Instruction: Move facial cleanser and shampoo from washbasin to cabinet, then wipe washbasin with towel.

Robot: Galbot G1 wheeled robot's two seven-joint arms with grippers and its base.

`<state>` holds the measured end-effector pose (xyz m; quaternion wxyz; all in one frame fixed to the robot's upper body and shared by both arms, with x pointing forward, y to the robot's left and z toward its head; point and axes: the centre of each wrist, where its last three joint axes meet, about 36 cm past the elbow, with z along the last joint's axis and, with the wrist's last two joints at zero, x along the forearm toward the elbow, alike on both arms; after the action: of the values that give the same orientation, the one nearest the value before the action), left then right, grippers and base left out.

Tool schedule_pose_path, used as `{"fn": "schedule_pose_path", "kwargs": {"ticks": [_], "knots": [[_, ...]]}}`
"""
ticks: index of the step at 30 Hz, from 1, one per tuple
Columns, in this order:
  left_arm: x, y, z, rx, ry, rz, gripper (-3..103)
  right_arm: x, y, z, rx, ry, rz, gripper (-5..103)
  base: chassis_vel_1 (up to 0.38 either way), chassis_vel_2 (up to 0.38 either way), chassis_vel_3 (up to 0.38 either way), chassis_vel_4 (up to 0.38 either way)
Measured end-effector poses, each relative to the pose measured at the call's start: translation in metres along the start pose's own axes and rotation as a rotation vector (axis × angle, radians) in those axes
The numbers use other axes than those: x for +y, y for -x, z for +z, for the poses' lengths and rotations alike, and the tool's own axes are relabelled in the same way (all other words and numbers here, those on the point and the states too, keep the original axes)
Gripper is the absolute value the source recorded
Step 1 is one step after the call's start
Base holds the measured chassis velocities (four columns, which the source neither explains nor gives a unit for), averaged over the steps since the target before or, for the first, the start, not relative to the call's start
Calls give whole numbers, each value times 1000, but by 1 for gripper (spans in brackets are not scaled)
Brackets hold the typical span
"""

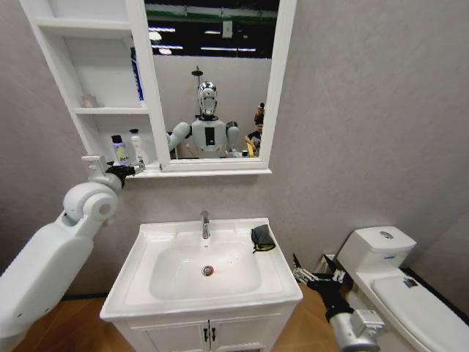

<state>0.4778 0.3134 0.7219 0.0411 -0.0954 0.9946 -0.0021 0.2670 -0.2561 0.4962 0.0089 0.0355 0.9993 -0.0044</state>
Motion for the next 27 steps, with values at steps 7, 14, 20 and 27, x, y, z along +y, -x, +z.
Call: {"fn": "schedule_pose_path", "kwargs": {"ticks": [7,14,20,27], "knots": [[-2,-58,30,-27,-16,17,100,-1,-2,-7,-19,-4,13,100,0,0,0,0],[17,-164,133,-73,13,6,100,-1,-2,-18,-36,-5,12,100,0,0,0,0],[13,-235,190,10,56,-32,100,0,-3,-18,-31,-6,3,100,0,0,0,0],[29,-267,212,62,105,-60,100,-1,-7,-17,-19,-12,-3,100,0,0,0,0]]}}
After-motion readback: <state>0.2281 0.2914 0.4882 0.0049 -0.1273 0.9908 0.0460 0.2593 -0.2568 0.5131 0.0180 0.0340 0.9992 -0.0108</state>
